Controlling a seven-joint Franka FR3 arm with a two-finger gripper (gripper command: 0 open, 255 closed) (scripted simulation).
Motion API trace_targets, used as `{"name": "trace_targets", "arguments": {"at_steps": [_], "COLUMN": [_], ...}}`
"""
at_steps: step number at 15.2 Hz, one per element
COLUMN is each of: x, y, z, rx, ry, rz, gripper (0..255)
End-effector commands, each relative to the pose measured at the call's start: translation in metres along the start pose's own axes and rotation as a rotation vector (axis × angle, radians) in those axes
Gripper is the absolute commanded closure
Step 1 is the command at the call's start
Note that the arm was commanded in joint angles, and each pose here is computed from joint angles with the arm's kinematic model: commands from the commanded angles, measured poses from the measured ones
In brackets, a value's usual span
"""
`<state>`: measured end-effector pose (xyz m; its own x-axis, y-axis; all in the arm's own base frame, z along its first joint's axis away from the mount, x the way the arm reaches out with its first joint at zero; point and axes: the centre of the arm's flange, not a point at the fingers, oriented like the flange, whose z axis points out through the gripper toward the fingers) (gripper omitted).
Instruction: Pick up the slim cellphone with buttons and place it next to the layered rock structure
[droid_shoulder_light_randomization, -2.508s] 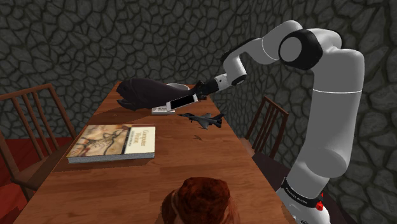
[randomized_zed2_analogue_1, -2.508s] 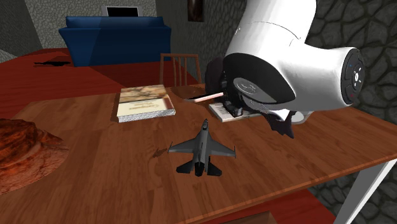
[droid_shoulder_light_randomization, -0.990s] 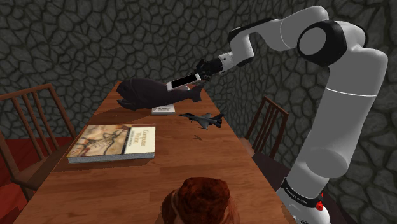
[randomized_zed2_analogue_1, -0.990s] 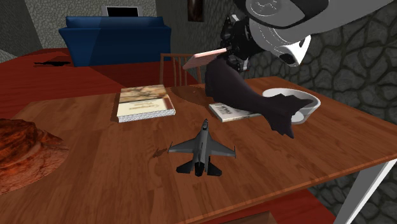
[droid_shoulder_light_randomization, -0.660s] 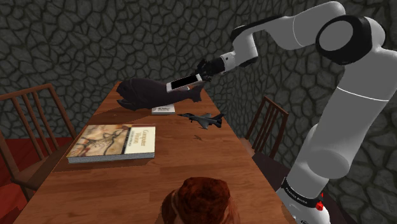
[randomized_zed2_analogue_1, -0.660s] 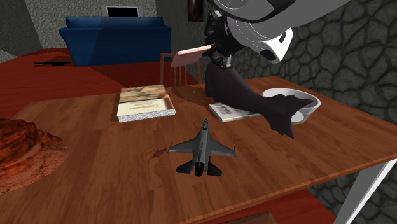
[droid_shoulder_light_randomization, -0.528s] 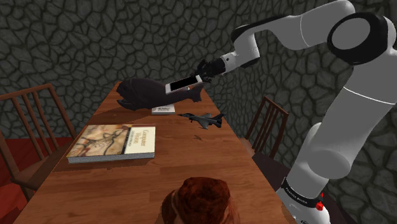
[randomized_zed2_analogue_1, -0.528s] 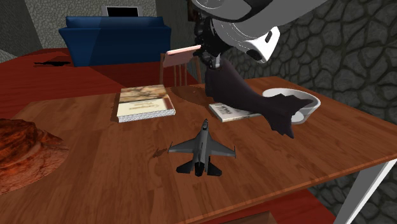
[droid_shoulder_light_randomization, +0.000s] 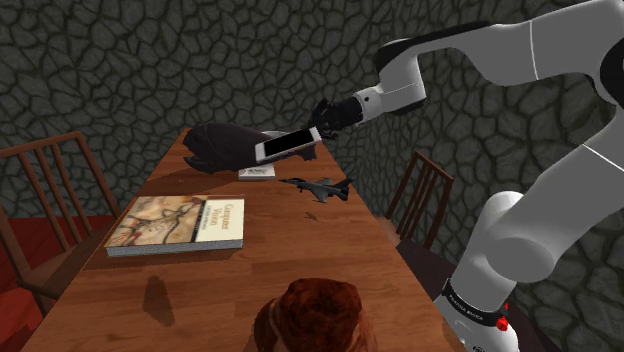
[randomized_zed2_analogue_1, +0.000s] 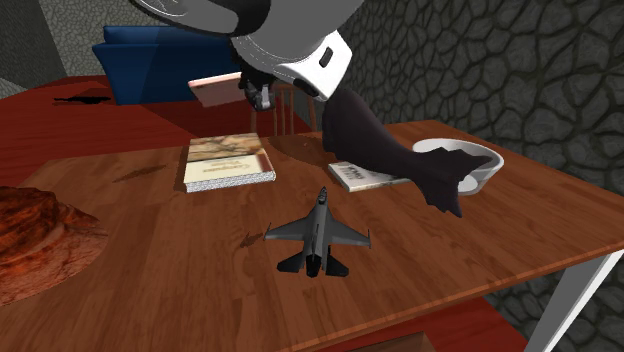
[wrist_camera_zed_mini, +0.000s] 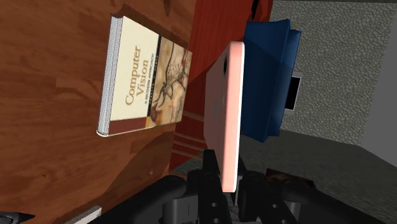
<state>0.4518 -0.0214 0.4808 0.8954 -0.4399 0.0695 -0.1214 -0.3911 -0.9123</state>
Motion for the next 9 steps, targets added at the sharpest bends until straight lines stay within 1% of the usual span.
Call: {"name": "trace_targets", "arguments": {"at_steps": [1,9], "x": [-0.026,-0.127], "y": [-0.003,-0.022], "z": [0.005,0.03], "rx": [-0.001,-0.001], "ry": [0.001,0.001], "rz": [0.0,0.0], "gripper": [255,255]}}
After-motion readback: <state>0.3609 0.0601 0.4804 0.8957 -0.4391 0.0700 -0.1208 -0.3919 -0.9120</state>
